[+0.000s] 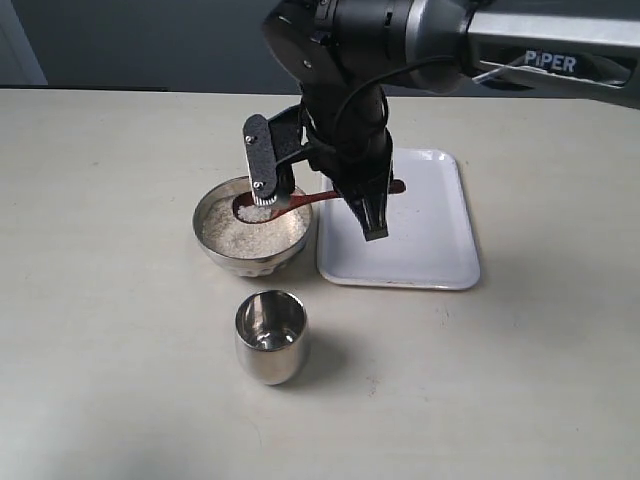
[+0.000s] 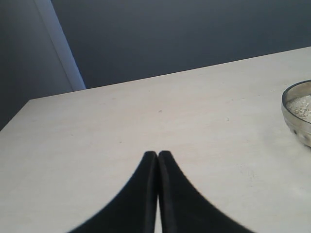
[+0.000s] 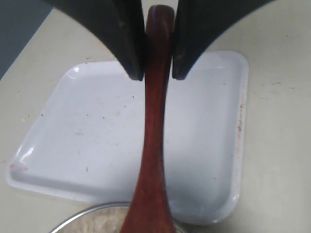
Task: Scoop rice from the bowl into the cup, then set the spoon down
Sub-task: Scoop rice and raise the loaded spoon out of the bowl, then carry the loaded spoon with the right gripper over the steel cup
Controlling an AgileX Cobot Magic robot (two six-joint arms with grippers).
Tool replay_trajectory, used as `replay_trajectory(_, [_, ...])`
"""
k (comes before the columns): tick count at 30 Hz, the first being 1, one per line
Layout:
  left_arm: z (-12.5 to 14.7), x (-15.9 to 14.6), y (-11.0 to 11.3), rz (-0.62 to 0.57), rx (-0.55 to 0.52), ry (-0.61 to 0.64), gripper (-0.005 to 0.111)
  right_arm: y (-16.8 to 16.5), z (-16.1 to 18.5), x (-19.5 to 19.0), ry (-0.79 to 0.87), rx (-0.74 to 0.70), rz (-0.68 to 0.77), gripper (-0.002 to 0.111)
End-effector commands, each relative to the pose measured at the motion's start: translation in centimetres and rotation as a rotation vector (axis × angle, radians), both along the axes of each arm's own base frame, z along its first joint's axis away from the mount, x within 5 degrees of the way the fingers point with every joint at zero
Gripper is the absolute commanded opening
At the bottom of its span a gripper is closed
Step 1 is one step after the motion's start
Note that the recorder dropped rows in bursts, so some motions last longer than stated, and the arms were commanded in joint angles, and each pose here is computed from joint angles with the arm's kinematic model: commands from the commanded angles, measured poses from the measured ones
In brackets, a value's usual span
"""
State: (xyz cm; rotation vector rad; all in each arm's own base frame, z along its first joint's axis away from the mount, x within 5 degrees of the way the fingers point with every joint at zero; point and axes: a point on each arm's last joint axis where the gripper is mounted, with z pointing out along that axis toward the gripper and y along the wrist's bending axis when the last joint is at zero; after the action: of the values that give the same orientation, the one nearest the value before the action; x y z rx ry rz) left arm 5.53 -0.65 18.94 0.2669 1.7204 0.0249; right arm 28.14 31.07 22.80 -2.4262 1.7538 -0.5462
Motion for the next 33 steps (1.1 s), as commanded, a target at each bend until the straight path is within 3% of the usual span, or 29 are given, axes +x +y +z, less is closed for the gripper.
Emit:
replay_trajectory(1, [0.2, 0.0, 0.0, -0.004, -0.005, -0.021, 0.001, -0.1, 1.0, -0.5, 0.034, 0.048, -0.019, -0.001])
replay_trajectory(15, [0.2, 0.0, 0.0, -0.004, -0.005, -0.021, 0.001, -0.2, 1.8, -1.2, 0.074, 0.105, -0.038, -0.001])
replay_trajectory(33, [0.2, 0.0, 0.0, -0.004, -0.005, -0.021, 0.001, -4.8, 0.2, -5.6, 0.201, 0.035, -0.088, -0.001])
